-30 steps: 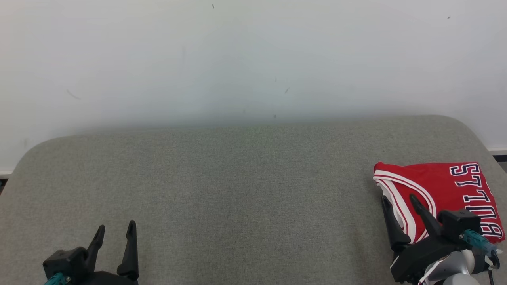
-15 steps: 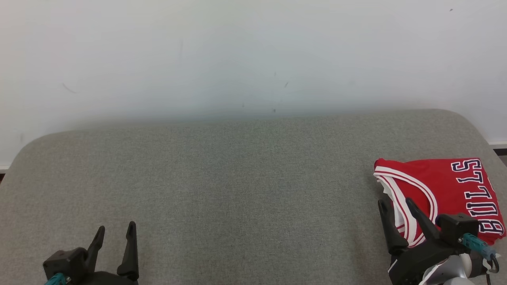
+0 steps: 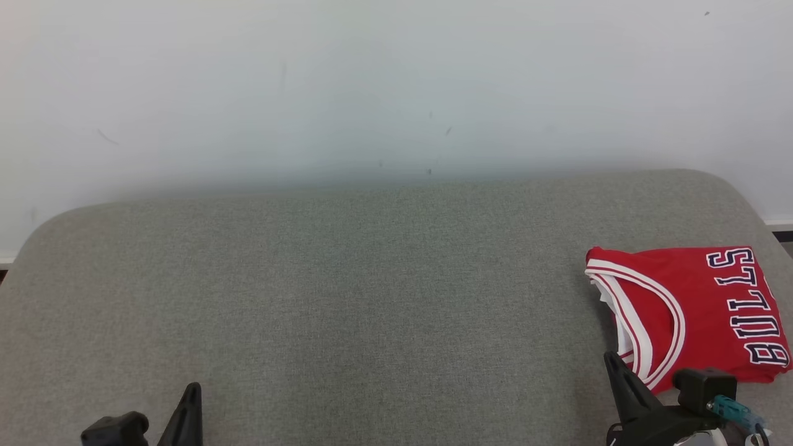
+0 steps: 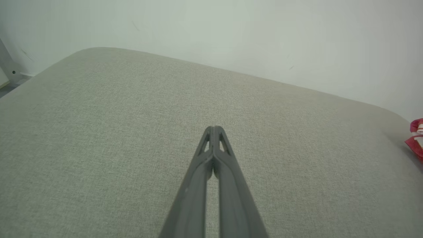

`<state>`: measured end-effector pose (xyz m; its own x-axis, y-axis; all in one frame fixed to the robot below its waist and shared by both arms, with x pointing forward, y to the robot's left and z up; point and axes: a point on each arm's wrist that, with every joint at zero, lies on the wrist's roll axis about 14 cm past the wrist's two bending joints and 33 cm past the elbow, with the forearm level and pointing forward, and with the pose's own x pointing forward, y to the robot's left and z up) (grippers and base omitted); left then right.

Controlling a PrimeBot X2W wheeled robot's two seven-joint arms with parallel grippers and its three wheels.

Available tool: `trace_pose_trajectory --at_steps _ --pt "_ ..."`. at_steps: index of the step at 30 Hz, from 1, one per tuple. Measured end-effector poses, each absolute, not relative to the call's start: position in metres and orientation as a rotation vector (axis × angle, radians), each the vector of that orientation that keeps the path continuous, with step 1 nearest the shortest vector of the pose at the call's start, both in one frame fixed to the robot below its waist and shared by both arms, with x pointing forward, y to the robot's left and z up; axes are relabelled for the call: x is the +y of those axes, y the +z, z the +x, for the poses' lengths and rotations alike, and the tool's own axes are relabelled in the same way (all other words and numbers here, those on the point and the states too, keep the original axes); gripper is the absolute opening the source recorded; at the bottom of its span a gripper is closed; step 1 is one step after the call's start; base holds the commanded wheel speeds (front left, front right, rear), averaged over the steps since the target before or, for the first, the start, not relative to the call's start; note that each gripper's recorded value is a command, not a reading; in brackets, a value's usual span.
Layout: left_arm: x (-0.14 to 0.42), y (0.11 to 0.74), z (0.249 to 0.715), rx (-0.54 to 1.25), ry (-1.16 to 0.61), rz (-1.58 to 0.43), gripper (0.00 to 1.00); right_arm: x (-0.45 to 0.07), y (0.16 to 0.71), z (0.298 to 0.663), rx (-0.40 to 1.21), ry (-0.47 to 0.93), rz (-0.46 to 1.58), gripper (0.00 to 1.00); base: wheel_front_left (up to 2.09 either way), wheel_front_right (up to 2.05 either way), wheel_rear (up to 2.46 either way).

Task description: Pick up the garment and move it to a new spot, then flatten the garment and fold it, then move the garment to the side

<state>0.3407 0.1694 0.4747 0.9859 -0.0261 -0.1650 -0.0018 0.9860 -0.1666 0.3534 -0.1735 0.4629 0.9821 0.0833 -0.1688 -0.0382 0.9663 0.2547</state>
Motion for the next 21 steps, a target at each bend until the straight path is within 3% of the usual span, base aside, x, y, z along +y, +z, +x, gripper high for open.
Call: trace_pose_trajectory --at_steps 21 --pt "0.175 0.465 0.349 0.229 0.024 -0.521 0.00 -0.185 0.459 0.357 0.196 -0.010 0.590 0.00 0.00 0.00 0.00"
